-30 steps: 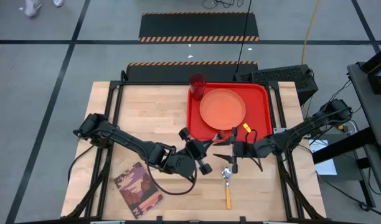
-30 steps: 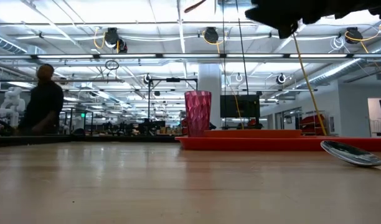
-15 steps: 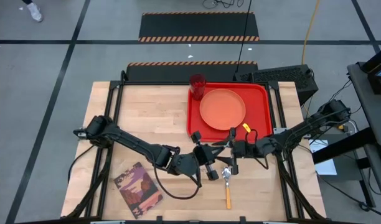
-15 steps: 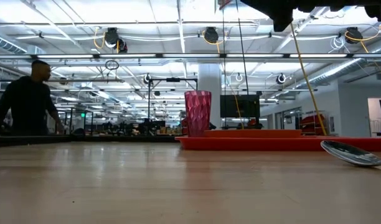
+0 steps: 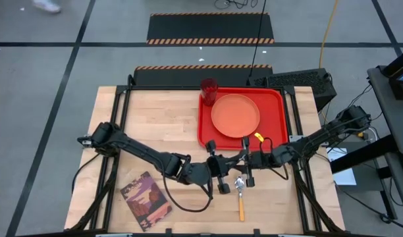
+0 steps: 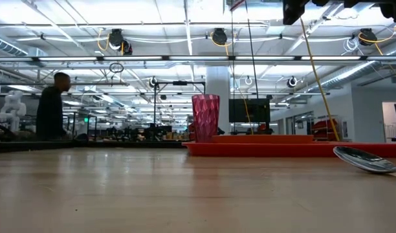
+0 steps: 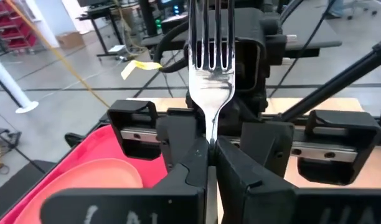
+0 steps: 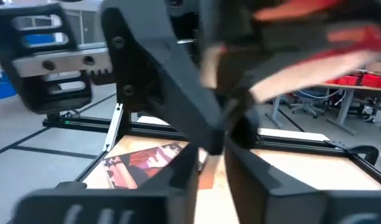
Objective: Pick and place plate/cup/fork/spoon on tray
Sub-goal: Put the orange fork beside the orange plate on the red tray
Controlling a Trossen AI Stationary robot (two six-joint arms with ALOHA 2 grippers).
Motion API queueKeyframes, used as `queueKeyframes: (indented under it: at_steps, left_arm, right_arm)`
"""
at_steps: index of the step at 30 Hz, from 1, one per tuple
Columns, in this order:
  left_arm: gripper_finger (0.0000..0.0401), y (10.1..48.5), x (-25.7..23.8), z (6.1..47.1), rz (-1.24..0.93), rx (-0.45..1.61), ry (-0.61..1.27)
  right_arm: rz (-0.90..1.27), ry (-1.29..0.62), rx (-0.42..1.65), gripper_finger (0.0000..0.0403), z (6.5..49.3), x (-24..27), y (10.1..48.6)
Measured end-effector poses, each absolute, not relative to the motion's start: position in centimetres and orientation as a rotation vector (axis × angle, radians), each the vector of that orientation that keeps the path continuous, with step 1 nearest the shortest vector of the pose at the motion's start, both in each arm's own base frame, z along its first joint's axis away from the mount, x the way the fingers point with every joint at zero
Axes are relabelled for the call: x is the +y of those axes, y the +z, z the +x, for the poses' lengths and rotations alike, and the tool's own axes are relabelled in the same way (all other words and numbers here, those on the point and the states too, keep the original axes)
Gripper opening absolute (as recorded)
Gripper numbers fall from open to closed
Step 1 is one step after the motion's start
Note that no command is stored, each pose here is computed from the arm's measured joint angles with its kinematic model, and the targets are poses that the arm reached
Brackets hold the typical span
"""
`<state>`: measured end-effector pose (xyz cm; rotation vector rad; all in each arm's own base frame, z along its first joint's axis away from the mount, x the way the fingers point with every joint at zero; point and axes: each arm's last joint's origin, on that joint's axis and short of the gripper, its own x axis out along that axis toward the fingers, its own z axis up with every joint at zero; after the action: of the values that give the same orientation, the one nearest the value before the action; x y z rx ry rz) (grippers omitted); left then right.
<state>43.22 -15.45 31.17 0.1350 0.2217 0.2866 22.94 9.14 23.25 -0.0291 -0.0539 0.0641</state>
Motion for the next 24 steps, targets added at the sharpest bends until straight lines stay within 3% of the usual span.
queueKeyframes:
  at_steps: [5, 14, 24]
  left_arm:
    - [0.0044, 31.1, -15.5, 43.1, 0.095, 0.227, 0.281]
    - [0.0126, 31.2, -15.9, 42.5, 0.124, 0.272, 0.265]
    - [0.0145, 32.9, -16.5, 40.3, 0.117, 0.301, 0.281]
  right_arm:
    - [-0.065, 0.060, -0.050, 0.0011, 22.9, 9.2, 23.2]
    - [-0.060, 0.025, -0.012, 0.0003, 22.9, 9.0, 22.9]
    - [-0.043, 0.020, 0.082, 0.0001, 22.2, 8.7, 22.7]
